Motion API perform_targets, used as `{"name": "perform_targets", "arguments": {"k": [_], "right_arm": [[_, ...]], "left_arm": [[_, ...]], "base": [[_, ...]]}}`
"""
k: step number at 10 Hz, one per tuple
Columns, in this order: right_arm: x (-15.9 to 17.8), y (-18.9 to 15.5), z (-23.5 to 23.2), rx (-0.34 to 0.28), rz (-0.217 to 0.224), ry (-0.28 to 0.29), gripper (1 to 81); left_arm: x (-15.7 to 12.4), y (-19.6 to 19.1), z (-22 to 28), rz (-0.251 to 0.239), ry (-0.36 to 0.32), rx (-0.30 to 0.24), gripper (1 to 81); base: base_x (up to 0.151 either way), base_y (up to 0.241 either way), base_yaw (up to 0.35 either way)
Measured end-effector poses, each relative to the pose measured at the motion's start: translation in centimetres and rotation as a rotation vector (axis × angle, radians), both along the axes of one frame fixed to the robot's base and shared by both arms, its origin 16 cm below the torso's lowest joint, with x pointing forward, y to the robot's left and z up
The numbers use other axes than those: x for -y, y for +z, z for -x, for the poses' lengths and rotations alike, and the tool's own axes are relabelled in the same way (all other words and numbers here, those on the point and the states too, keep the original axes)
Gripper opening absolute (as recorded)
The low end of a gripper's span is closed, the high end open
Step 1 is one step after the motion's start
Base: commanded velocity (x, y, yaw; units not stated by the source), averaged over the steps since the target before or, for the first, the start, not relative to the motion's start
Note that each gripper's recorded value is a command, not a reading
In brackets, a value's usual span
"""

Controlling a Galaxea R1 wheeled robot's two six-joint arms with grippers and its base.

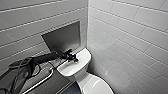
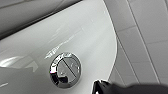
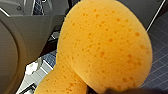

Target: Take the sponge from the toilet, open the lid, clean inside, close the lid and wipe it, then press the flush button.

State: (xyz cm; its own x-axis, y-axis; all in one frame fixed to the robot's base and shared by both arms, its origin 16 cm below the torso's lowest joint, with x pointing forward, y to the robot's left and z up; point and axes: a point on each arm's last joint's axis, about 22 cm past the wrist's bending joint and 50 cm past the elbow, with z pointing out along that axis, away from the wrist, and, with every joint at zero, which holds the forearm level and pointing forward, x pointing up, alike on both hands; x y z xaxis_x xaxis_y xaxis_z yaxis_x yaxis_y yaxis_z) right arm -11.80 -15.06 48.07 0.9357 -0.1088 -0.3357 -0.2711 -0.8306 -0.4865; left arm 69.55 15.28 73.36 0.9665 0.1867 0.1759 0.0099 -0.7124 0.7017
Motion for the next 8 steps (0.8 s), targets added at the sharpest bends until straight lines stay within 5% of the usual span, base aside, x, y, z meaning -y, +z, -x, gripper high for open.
{"name": "perform_targets", "arguments": {"k": [3, 6, 8], "right_arm": [[-0.2, 0.0, 0.0, -0.002, -0.003, 0.000, 1.0], [-0.5, 0.1, 0.0, -0.002, -0.006, -0.001, 1.0], [-0.4, 0.1, 0.1, -0.002, -0.005, 0.000, 1.0]], "left_arm": [[0.0, 0.9, -1.1, 0.094, 0.123, -0.029, 1.0], [0.0, 0.1, -1.8, 0.081, 0.155, -0.003, 1.0], [-0.7, -1.8, -1.6, 0.022, 0.143, 0.019, 1.0]], "base": [[0.000, 0.000, 0.000], [0.000, 0.000, 0.000], [0.000, 0.000, 0.000]]}}
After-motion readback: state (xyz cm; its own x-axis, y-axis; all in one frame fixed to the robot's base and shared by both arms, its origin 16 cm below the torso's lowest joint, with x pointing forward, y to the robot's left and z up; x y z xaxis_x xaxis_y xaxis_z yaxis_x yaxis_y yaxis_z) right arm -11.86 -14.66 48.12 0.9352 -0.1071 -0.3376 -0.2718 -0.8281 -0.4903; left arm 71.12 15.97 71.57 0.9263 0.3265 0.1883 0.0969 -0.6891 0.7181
